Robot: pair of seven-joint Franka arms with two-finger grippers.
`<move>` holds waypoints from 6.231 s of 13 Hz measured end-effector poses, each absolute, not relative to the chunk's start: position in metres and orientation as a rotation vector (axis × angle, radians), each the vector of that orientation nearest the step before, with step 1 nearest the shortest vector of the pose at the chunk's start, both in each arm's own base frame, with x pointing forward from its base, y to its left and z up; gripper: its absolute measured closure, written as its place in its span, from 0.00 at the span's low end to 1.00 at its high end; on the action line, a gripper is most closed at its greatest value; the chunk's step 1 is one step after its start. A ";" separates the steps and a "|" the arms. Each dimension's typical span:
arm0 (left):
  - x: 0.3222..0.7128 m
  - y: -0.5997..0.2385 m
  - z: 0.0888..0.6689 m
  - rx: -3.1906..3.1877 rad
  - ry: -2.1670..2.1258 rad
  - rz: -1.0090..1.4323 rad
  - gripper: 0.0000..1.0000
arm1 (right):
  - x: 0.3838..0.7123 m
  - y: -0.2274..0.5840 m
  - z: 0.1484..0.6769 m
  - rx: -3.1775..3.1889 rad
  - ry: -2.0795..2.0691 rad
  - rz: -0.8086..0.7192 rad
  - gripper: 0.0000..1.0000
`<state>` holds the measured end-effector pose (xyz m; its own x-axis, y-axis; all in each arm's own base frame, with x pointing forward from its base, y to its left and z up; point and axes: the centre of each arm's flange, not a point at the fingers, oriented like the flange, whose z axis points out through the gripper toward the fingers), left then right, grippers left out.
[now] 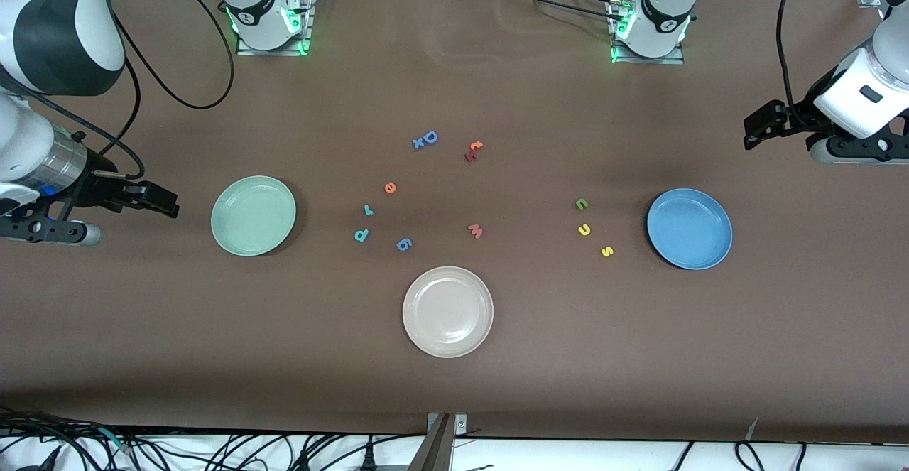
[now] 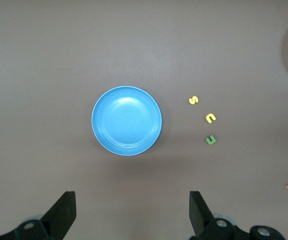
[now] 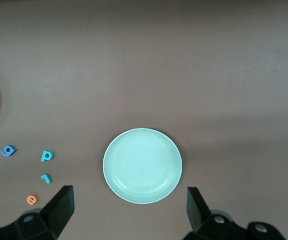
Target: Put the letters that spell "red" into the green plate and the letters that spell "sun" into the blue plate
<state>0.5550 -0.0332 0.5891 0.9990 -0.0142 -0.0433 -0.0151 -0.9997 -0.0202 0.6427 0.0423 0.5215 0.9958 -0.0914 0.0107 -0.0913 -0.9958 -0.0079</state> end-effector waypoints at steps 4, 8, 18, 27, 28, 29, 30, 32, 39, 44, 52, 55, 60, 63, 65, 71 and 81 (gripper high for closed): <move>0.555 -0.037 0.589 -3.120 0.035 0.066 0.00 | 0.643 0.042 0.521 -3.131 0.143 -0.015 0.00; 0.553 -0.057 0.589 -3.118 0.089 0.065 0.00 | 0.642 0.042 0.519 -3.132 0.143 -0.005 0.00; 0.558 -0.046 0.579 -3.119 0.061 0.097 0.00 | 0.643 0.042 0.519 -3.141 0.141 -0.006 0.00; 0.559 -0.043 0.579 -3.120 0.052 0.098 0.00 | 0.642 0.047 0.519 -3.141 0.127 -0.006 0.00; 0.559 -0.043 0.579 -3.120 0.052 0.098 0.00 | 0.642 0.048 0.519 -3.141 0.126 -0.006 0.00; 0.559 -0.043 0.579 -3.120 0.052 0.098 0.00 | 0.642 0.048 0.519 -3.142 0.126 -0.005 0.00; 0.559 -0.043 0.579 -3.120 0.052 0.098 0.00 | 0.642 0.048 0.519 -3.142 0.126 -0.003 0.00; 0.559 -0.043 0.579 -3.120 0.052 0.098 0.00 | 0.642 0.047 0.518 -3.142 0.126 -0.001 0.00; 0.559 -0.043 0.579 -3.120 0.053 0.098 0.00 | 0.642 0.052 0.516 -3.140 0.165 0.005 0.00; 0.559 -0.044 0.579 -3.120 0.054 0.098 0.00 | 0.641 0.064 0.514 -3.140 0.171 0.012 0.00; 0.562 -0.055 0.551 -3.110 0.088 0.238 0.00 | 0.647 0.178 0.439 -3.139 0.311 0.071 0.01; 0.576 -0.069 0.524 -3.108 0.128 0.296 0.00 | 0.649 0.229 0.376 -3.130 0.404 0.077 0.01; 0.603 -0.121 0.438 -3.099 0.235 0.403 0.00 | 0.643 0.275 0.261 -3.122 0.577 0.130 0.02; 0.632 -0.128 0.383 -3.138 0.227 0.298 0.00 | 0.638 0.279 0.217 -3.102 0.679 0.129 0.02; 0.650 -0.132 0.333 -3.165 0.157 0.239 0.00 | 0.635 0.282 0.211 -3.093 0.741 0.136 0.02; 0.646 -0.181 0.196 -3.125 -0.044 0.128 0.00 | 0.621 0.288 0.197 -3.047 0.870 0.217 0.04; 0.630 -0.159 0.161 -3.107 -0.119 0.157 0.02 | 0.608 0.305 0.174 -3.055 0.847 0.227 0.26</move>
<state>0.6298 -0.1588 0.1615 0.9920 0.0776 -0.0995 0.0748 -0.9967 -0.0317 0.6080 0.3051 0.1741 0.8478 -0.5148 -0.1274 -0.5096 -0.8573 0.0734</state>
